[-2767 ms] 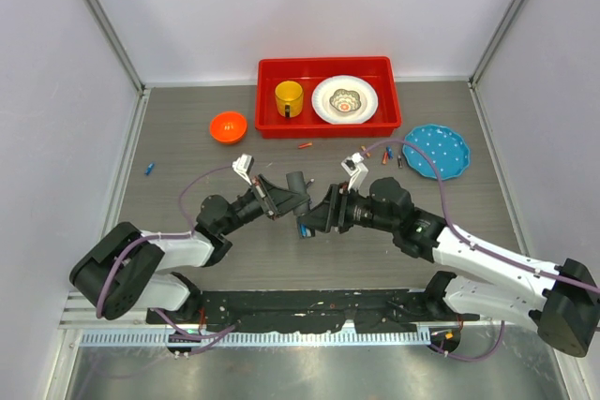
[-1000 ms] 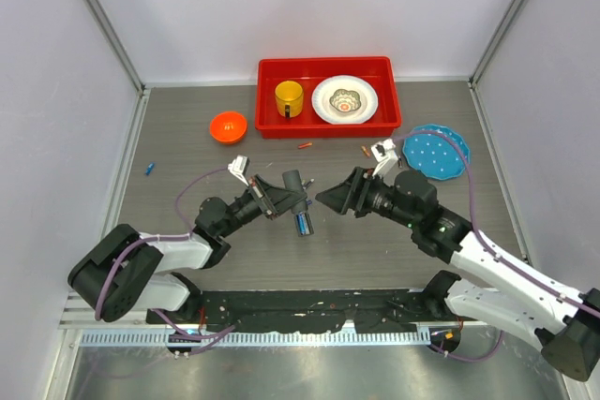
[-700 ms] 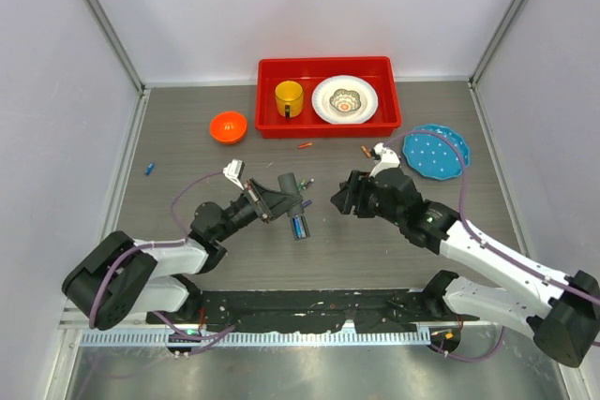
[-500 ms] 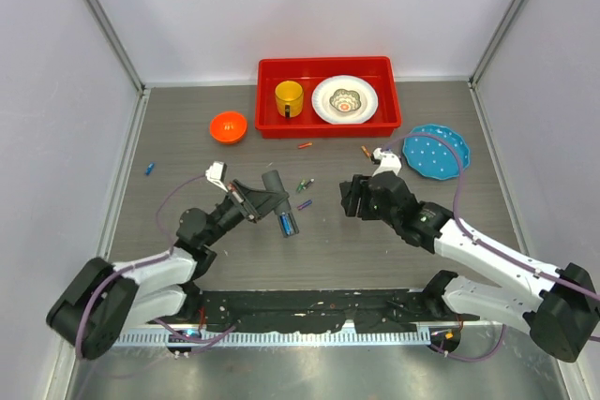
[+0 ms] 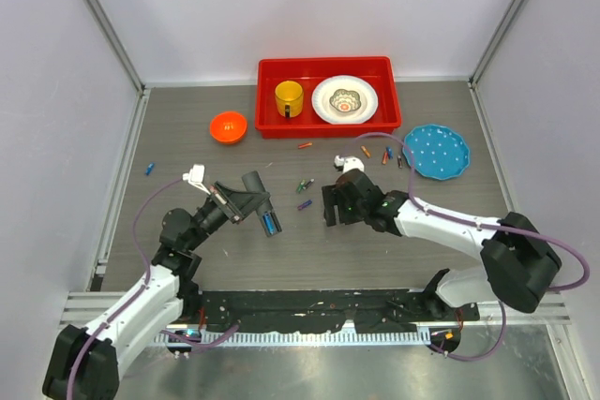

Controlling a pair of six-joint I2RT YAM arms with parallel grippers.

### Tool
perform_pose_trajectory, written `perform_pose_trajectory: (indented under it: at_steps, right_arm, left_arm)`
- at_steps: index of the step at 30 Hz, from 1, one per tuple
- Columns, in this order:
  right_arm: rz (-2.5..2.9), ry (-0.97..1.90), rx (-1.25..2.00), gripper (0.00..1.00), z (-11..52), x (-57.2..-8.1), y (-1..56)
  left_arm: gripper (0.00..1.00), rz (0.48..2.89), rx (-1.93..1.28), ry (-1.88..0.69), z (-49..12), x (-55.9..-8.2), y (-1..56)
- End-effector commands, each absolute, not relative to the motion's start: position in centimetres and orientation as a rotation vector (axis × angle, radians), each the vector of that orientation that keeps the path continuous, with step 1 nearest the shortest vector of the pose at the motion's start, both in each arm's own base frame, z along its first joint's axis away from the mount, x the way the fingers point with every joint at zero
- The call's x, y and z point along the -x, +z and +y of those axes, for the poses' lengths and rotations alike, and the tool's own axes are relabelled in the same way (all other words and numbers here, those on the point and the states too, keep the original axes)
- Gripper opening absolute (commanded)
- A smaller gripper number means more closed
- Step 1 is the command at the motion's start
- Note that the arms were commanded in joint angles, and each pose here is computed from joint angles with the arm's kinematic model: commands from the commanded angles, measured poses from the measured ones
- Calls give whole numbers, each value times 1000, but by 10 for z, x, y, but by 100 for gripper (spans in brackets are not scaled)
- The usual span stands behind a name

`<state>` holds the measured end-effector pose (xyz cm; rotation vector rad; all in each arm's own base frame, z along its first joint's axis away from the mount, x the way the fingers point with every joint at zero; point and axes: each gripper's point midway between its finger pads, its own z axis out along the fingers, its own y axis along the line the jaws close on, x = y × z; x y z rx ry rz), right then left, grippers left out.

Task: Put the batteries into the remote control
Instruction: Pick up the battery from the center of the board.

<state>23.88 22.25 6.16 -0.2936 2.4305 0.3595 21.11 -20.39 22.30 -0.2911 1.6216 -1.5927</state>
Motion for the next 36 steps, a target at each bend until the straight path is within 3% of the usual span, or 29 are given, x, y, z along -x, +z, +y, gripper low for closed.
perform_pose_trajectory:
  at_steps: [1,15,36]
  right_arm:
    - [2273,434,358,81,266,-270,102]
    - [2310,268,531,79,300,-304,62]
    - [2359,226,629,75,312,-302,31]
  left_arm:
    - [0,1644,273,-1648,-206,-204,223]
    - [0,1604,194,-1694,-207,-190,231]
    - [0,1584,198,-1697,-205,-186,228]
